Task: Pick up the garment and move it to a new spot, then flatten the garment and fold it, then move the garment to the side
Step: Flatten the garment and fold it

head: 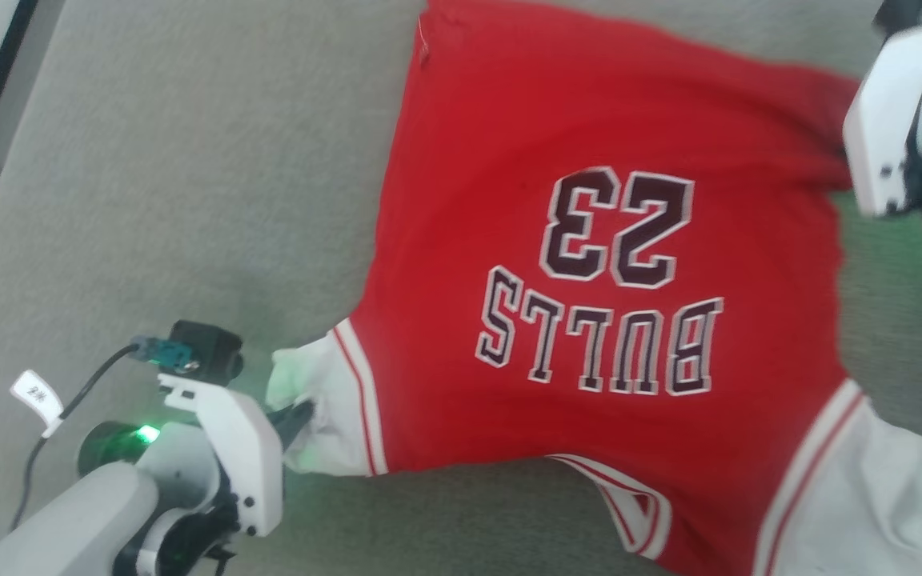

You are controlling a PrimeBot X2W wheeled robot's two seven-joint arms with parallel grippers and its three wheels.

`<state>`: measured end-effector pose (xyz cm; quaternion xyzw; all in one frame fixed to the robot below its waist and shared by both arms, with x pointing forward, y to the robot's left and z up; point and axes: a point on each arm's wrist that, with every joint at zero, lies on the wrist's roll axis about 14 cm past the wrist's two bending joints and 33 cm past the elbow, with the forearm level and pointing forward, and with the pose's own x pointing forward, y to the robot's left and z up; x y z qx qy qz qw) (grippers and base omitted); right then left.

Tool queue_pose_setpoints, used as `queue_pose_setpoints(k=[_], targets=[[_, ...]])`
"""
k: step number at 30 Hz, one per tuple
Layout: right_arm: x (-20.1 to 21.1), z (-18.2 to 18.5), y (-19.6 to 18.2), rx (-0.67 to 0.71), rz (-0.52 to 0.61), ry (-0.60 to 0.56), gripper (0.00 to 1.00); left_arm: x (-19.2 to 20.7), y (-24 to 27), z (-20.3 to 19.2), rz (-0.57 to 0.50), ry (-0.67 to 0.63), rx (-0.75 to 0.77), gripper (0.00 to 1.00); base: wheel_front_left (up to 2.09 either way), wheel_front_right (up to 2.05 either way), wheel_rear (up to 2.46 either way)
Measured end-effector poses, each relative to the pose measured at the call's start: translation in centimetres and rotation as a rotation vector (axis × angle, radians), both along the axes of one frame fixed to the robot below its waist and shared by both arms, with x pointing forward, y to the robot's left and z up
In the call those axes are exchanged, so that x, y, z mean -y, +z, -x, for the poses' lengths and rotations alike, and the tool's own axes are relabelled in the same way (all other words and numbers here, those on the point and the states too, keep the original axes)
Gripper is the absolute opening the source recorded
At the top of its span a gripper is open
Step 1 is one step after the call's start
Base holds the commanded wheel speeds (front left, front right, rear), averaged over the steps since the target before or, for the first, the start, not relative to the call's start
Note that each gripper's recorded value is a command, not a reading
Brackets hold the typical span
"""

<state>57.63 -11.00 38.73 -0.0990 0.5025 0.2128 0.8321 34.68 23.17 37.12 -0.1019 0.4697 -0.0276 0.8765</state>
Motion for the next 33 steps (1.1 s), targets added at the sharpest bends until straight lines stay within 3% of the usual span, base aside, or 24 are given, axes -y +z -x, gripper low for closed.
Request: queue_pose_setpoints(k=[13, 21, 30, 31, 32, 33], targets=[[5.9, 11.3, 2.6, -0.046, -0.041, 0.019, 0.00, 2.3, 3.1, -1.5, -0.002, -0.098, 0.076, 0.00, 0.00, 0.00, 0.00], [9.5, 18.4, 1.8, -0.088, -0.134, -0.125, 0.00, 4.2, 4.3, -2.7, 0.003, -0.164, 0.111, 0.00, 0.00, 0.00, 0.00], [9.7, 22.1, -1.0, -0.063, -0.212, -0.257, 0.00, 5.3, 4.4, -3.1, 0.015, -0.200, 0.114, 0.00, 0.00, 0.00, 0.00], [9.6, 22.0, -1.1, -0.053, -0.217, -0.267, 0.18, 5.3, 4.3, -3.1, 0.015, -0.203, 0.113, 0.00, 0.00, 0.00, 0.00], [9.6, 22.0, -1.3, -0.047, -0.220, -0.275, 0.44, 5.2, 4.2, -3.1, 0.015, -0.203, 0.111, 0.00, 0.00, 0.00, 0.00], [9.6, 22.1, -1.5, -0.045, -0.216, -0.280, 1.00, 5.2, 4.2, -3.1, 0.014, -0.202, 0.109, 0.00, 0.00, 0.00, 0.00]])
